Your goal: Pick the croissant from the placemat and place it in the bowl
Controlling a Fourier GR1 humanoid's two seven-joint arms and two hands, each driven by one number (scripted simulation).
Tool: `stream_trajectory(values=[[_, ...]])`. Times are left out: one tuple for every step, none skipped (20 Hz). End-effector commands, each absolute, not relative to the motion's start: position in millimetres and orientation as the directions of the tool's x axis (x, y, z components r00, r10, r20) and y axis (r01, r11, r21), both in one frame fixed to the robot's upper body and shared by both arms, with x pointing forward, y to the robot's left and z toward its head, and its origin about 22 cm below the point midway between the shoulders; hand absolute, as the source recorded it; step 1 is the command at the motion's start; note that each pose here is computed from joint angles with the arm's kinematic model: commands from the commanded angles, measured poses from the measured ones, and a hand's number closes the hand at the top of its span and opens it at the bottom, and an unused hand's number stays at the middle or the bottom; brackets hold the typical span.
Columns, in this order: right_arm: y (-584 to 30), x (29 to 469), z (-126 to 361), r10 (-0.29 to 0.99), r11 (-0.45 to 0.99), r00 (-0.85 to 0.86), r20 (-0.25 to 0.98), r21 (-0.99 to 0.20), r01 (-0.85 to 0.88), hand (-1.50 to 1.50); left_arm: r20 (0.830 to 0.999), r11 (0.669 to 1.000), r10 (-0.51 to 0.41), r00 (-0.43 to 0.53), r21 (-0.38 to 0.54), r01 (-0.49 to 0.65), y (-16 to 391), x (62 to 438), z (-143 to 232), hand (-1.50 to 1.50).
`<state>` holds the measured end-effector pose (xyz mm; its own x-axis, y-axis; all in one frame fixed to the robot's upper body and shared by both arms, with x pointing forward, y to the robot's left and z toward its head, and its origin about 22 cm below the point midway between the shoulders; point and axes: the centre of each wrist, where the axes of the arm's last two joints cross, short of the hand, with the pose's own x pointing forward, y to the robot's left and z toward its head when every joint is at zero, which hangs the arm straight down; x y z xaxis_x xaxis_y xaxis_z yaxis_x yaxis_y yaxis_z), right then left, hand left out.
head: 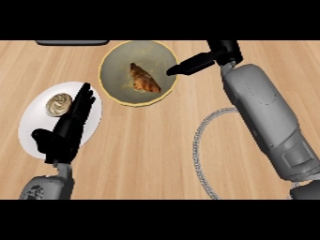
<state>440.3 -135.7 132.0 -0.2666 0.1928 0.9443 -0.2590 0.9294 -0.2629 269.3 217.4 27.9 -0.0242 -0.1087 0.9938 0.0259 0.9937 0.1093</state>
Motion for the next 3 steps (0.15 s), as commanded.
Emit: stream_trajectory(values=[[-145,422,111,0.184,0.916,-0.271,0.945,-0.265,-0.303,-1.50,0.994,0.994,-0.107,-0.029,0.108,0.028,204,268,31,0.00],[-161,426,106,0.191,0.914,-0.275,0.942,-0.273,-0.301,-1.50,0.992,0.993,-0.120,-0.030,0.121,0.020,215,272,28,0.00],[-162,425,112,0.187,0.926,-0.286,0.940,-0.266,-0.269,-1.50,0.992,0.993,-0.118,-0.036,0.119,0.012,240,271,22,0.00]])
